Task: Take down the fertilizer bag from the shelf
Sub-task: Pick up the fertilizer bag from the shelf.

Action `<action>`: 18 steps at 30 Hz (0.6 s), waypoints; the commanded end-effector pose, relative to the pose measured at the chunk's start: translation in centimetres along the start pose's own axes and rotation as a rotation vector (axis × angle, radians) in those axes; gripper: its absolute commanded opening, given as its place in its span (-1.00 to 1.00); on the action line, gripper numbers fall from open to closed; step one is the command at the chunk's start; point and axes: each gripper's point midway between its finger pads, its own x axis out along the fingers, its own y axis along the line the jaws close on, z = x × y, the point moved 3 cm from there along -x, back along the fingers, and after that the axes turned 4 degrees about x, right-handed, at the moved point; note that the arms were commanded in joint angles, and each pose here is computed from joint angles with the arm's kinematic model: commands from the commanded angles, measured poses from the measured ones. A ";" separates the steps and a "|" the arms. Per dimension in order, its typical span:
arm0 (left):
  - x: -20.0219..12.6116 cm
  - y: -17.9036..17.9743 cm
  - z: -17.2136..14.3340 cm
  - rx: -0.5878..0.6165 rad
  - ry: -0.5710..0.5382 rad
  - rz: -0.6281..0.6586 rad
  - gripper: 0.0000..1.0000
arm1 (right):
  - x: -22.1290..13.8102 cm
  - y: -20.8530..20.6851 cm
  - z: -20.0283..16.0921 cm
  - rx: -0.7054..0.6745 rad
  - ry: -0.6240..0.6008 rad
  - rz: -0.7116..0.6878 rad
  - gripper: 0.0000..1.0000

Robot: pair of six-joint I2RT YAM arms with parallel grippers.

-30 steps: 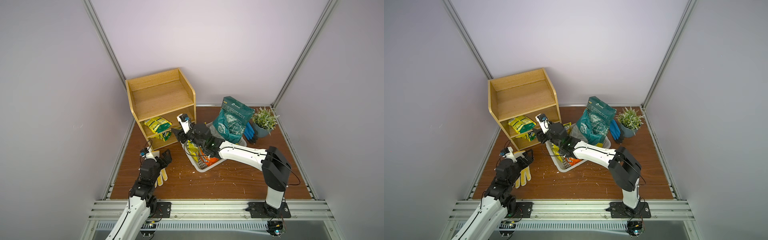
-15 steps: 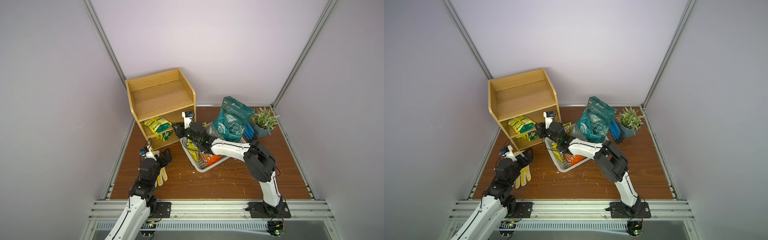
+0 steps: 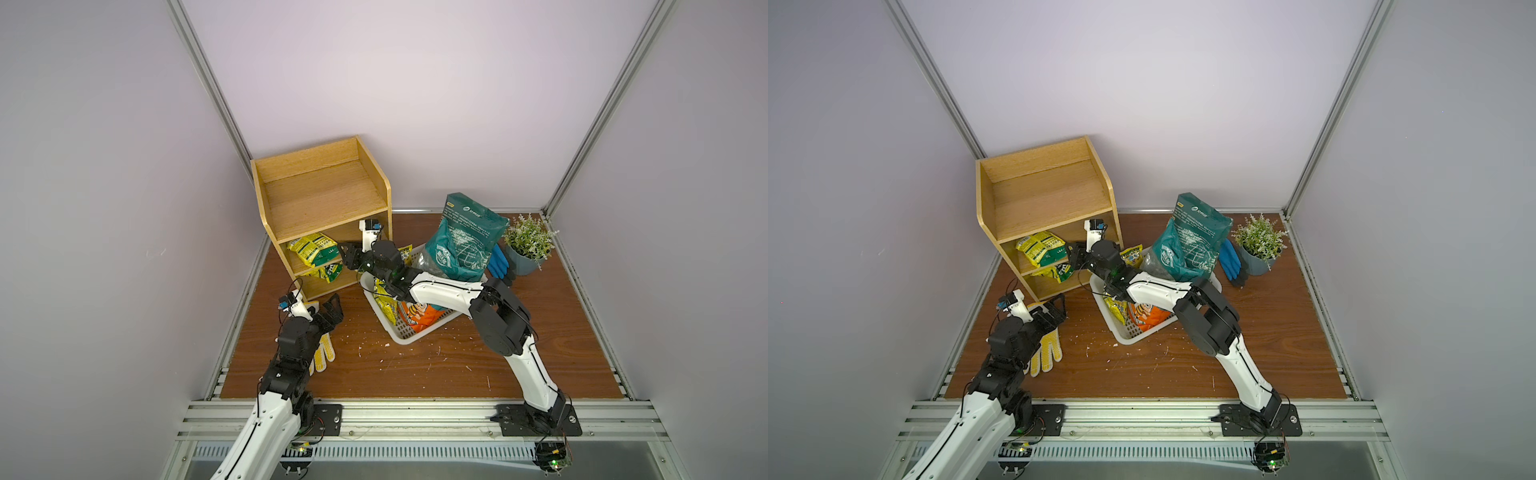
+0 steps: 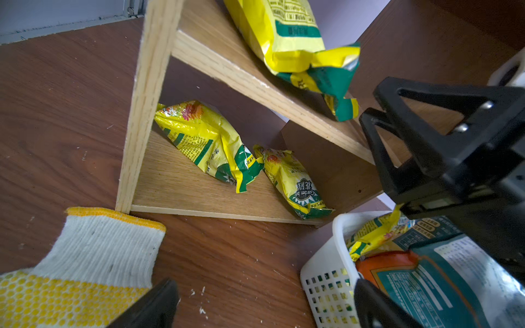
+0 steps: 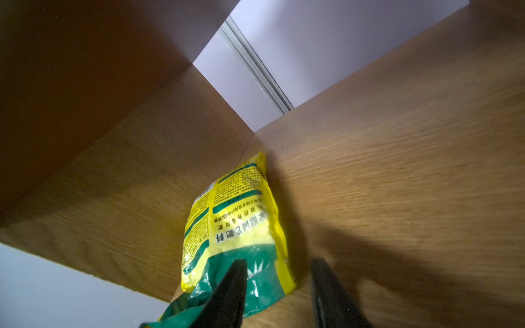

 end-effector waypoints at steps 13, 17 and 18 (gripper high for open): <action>-0.2 0.6 0.5 0.010 -0.034 0.031 1.00 | 0.4 4.1 -1.4 0.076 0.070 0.123 -0.09; -0.3 0.6 0.5 0.007 -0.035 0.033 1.00 | 0.8 4.1 -2.0 0.077 0.086 0.122 -0.11; -0.3 0.6 0.5 0.008 -0.035 0.032 1.00 | 0.9 4.1 -2.0 0.079 0.090 0.126 -0.14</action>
